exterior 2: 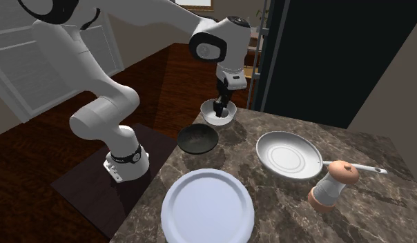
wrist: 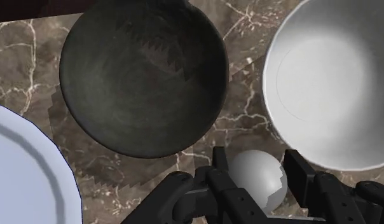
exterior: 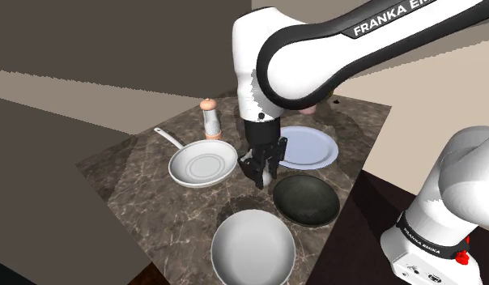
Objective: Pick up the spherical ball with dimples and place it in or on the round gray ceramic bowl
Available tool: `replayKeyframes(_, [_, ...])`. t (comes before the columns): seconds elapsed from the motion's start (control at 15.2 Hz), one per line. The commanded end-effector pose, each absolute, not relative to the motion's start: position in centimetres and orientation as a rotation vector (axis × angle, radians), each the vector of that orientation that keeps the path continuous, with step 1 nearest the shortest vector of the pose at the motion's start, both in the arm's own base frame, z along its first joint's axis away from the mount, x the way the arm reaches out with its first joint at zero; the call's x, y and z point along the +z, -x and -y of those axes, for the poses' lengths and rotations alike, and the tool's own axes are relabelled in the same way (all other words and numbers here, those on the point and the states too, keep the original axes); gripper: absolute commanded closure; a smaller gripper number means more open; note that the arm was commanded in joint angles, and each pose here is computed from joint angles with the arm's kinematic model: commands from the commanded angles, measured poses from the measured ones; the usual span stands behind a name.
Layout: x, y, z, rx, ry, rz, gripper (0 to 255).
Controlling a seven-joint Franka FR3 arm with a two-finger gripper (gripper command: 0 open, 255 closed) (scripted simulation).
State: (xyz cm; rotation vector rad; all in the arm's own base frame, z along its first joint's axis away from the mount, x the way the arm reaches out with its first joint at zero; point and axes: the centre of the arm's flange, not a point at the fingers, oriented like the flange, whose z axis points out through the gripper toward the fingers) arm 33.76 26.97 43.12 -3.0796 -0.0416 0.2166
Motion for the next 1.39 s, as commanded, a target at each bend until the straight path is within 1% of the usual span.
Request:
replayKeyframes(0.0, [43.2,-32.3,-24.8,0.216,3.077,0.043,255])
replayKeyframes(0.46, [43.4,-26.9,-17.4,0.216,3.077,0.043,255])
replayKeyframes(1.32, [36.5,-26.9,-17.4,0.216,3.077,0.043,255])
